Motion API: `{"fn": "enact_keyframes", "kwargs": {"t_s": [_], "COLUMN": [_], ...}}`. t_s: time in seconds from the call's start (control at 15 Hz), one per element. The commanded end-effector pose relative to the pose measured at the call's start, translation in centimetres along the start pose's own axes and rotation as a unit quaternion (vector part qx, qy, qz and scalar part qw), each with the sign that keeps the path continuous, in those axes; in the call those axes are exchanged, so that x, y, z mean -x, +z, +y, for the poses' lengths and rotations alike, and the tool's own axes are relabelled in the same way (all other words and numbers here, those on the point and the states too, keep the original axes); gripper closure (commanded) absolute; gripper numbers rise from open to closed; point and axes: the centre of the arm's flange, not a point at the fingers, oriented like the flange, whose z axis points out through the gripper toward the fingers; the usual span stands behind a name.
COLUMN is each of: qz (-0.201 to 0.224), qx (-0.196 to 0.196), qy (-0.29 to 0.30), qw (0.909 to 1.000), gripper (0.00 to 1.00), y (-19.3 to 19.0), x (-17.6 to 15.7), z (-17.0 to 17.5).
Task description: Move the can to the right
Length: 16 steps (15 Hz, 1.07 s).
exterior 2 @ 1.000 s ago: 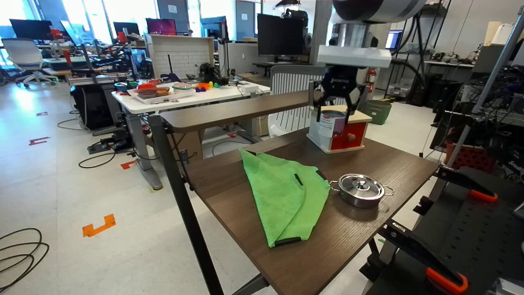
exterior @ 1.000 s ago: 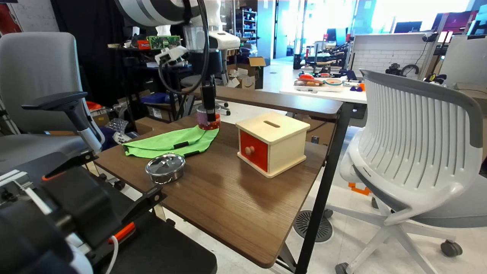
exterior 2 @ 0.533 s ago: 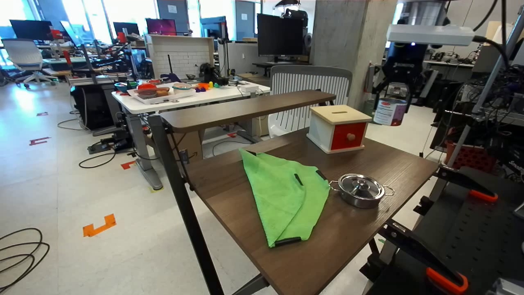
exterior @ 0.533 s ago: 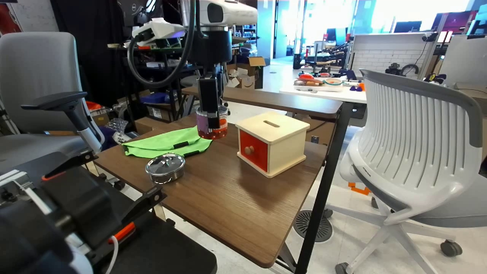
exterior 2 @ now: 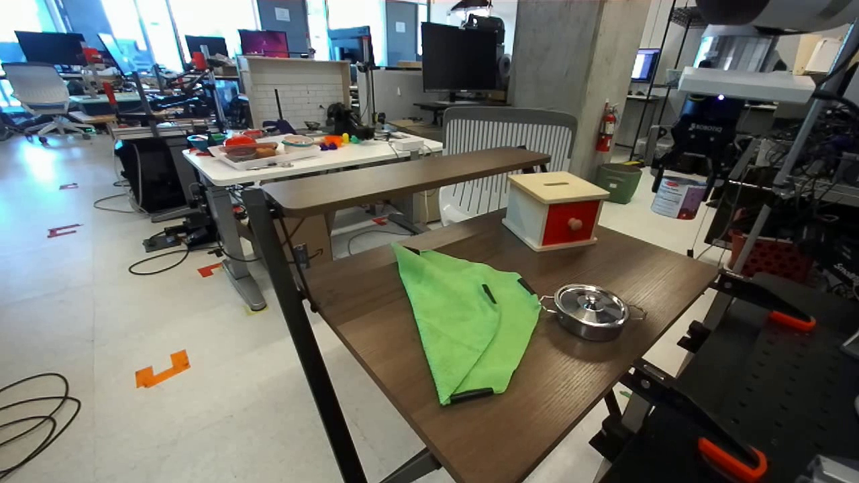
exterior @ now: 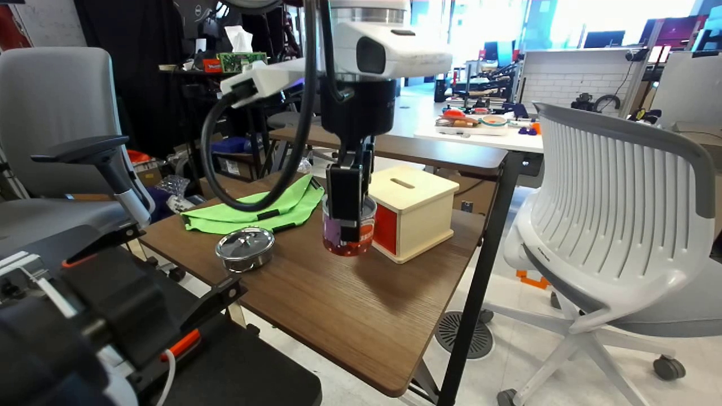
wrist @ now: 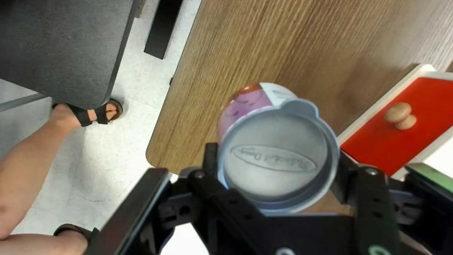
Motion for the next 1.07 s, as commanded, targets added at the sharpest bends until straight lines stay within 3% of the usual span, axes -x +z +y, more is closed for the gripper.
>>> {"fn": "enact_keyframes", "kwargs": {"t_s": [0.0, 1.0], "qz": [0.0, -0.003], "qx": [0.0, 0.028], "qy": [0.013, 0.062], "qw": [0.9999, 0.9977], "gripper": [0.54, 0.54], "y": [2.7, 8.7], "x": [-1.2, -6.8], "z": [0.3, 1.0]}}
